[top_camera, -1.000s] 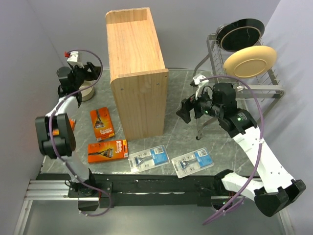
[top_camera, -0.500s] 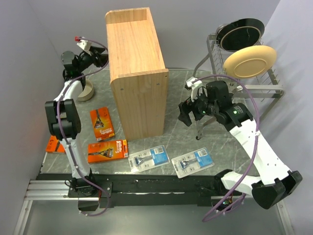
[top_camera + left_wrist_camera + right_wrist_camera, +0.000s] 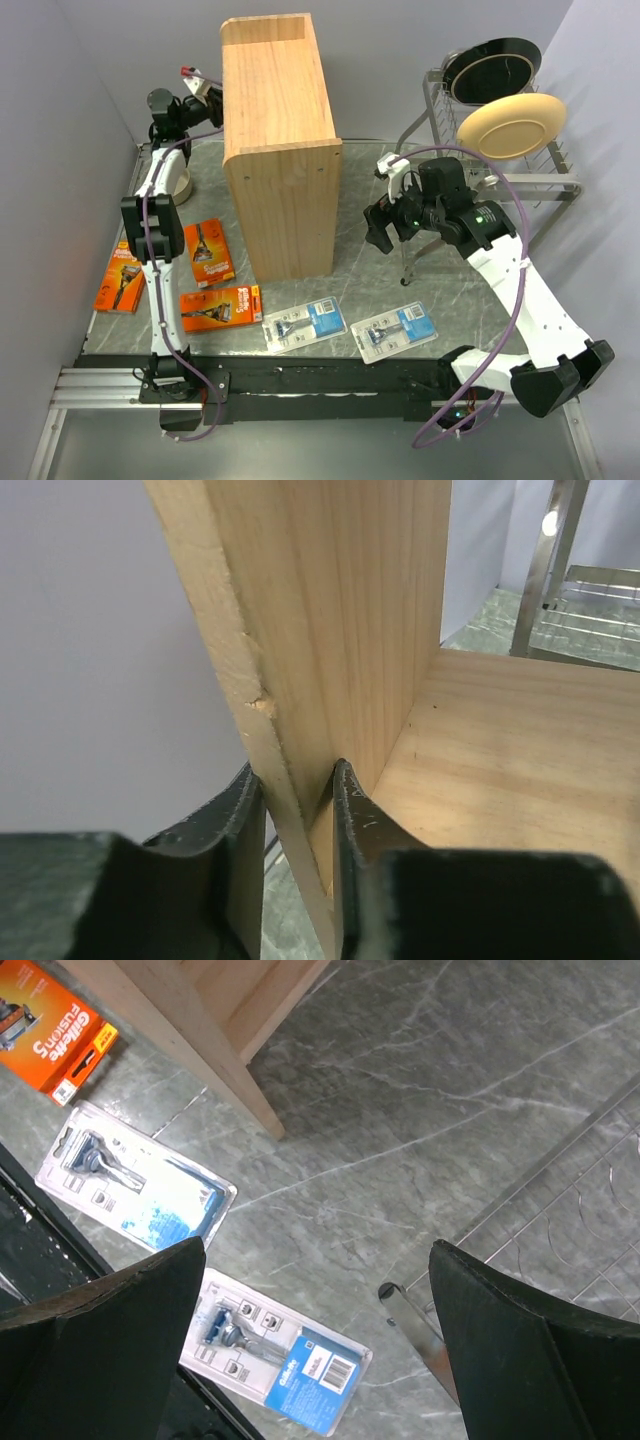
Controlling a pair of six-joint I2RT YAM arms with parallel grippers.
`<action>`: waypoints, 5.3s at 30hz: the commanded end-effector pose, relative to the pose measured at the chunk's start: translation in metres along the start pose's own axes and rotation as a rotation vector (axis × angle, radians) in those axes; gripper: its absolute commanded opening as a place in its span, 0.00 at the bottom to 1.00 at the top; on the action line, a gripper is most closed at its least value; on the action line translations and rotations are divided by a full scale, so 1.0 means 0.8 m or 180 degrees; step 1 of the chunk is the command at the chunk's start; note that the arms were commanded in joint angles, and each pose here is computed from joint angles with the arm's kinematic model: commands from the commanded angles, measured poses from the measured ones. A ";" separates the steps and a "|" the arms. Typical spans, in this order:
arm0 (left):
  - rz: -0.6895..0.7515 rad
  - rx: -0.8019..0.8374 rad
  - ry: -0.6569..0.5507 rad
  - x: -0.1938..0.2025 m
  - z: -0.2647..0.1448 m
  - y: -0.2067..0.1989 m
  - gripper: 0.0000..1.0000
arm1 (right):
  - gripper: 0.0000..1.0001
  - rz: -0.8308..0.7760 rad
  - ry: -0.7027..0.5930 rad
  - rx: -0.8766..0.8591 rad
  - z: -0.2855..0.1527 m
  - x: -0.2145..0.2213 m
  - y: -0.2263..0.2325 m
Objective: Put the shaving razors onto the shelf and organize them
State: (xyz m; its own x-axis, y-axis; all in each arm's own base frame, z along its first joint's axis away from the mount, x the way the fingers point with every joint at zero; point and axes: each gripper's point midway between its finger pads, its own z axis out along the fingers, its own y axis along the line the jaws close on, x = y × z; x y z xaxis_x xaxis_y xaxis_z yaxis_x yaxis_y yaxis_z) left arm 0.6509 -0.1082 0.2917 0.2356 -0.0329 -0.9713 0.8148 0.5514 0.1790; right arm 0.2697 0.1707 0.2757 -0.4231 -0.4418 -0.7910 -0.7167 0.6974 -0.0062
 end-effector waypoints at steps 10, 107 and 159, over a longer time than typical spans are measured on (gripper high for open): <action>0.0445 0.0262 -0.0010 -0.052 -0.057 -0.033 0.01 | 1.00 -0.0034 -0.0148 -0.0168 0.006 -0.013 0.012; -0.1609 -0.1762 0.0212 -0.108 -0.146 -0.163 0.33 | 0.98 0.1010 -0.1556 0.1044 0.077 -0.223 -0.072; -0.0633 0.0919 0.3718 0.124 -0.203 -0.663 0.67 | 1.00 0.0819 -0.1597 0.1165 -0.017 -0.061 -0.088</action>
State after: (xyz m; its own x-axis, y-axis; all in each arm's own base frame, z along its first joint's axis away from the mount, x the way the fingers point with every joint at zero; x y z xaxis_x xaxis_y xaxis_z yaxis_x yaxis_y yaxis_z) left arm 0.1405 -0.2627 0.0791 -0.3810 0.7694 -0.5127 0.9239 0.3380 -0.1794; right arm 0.3406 0.1381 0.2907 -0.2911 -0.0387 -0.9559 -0.3443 0.9365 0.0669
